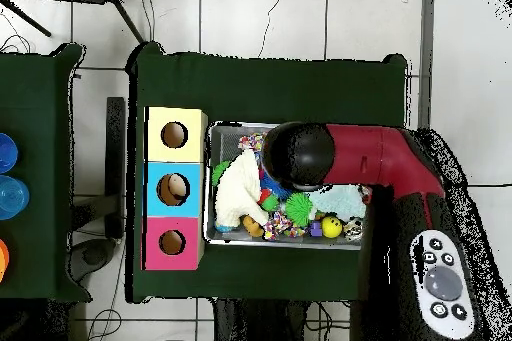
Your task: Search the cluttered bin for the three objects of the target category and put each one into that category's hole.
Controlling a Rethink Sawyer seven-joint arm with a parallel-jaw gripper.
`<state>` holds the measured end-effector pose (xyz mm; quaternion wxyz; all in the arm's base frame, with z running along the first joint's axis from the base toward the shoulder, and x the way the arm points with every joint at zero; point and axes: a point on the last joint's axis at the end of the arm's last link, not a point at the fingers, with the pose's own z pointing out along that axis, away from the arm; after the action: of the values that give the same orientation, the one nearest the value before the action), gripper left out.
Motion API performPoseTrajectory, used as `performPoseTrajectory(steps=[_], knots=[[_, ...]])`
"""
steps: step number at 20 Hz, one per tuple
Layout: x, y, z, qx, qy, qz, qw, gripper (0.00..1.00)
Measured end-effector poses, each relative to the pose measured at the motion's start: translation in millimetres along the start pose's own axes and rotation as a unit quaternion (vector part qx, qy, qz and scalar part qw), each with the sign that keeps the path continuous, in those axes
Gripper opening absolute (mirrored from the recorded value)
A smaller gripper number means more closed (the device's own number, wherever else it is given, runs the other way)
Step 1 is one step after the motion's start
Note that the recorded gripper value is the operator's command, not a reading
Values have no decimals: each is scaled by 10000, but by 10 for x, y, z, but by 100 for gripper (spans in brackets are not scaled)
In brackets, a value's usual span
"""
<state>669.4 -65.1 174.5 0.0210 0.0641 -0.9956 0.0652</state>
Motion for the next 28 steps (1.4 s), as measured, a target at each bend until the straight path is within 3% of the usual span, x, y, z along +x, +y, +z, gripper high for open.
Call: performPoseTrajectory(steps=[9, 22, 28], knots=[[183, 364, -107, -25, 120, -173, 9998, 0], [425, 744, 29, -65, 178, -342, 9992, 0], [428, 932, 4, -21, 126, -431, 9990, 0]])
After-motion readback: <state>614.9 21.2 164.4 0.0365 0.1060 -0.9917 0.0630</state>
